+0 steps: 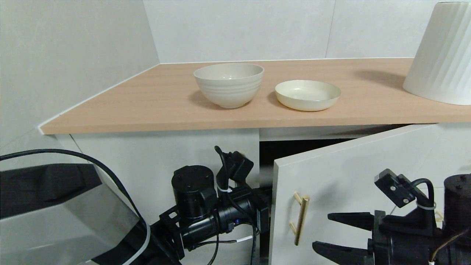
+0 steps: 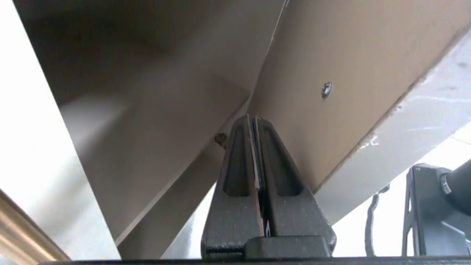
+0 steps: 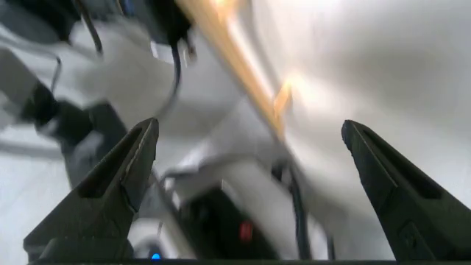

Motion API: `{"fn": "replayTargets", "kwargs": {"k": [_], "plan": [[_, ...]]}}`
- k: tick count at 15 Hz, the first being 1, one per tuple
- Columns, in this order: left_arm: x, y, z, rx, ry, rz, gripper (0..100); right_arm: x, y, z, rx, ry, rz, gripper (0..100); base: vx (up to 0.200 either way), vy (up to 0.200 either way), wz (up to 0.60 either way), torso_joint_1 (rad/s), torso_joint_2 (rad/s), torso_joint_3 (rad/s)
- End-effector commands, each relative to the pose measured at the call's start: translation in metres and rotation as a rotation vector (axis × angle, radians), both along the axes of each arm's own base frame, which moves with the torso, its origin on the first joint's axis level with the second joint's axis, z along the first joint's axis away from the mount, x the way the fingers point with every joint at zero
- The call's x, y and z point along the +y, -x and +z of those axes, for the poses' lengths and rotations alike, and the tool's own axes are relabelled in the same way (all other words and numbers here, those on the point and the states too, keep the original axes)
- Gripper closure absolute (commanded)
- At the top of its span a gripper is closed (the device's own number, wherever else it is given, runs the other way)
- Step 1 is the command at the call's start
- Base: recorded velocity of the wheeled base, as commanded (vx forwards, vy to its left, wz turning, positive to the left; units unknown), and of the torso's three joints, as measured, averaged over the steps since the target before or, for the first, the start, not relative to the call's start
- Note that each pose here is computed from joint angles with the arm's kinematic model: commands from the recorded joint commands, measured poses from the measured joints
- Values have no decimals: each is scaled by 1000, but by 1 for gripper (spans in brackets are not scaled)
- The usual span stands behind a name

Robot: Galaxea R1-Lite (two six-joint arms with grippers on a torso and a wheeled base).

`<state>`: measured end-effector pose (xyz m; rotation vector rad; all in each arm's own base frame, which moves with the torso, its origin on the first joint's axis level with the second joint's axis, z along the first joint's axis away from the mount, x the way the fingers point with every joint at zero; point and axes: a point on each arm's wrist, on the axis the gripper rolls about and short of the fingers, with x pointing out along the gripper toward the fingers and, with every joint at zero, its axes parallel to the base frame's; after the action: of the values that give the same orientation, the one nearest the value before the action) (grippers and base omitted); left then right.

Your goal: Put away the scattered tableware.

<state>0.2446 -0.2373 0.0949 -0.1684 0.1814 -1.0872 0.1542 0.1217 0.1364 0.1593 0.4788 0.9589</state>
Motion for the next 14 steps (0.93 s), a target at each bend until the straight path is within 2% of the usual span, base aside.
{"fn": "replayTargets", "kwargs": {"k": [1,6,12,14], "plan": [[1,0,4,-10,10,2,100,-18,23,16,-21,-12,-11,0,0,0,0,0,0,0],[-2,3,4,-5,7,-7,100,-34,45,18,24,26,-21,0,0,0,0,0,0,0],[-3,2,4,-5,9,-8,100,-34,48,13,40,37,-10,0,-200,0,0,5,3,1],[-10,-4,5,-15,19,-11,100,-34,48,12,45,40,-7,0,0,0,0,0,0,0]]}}
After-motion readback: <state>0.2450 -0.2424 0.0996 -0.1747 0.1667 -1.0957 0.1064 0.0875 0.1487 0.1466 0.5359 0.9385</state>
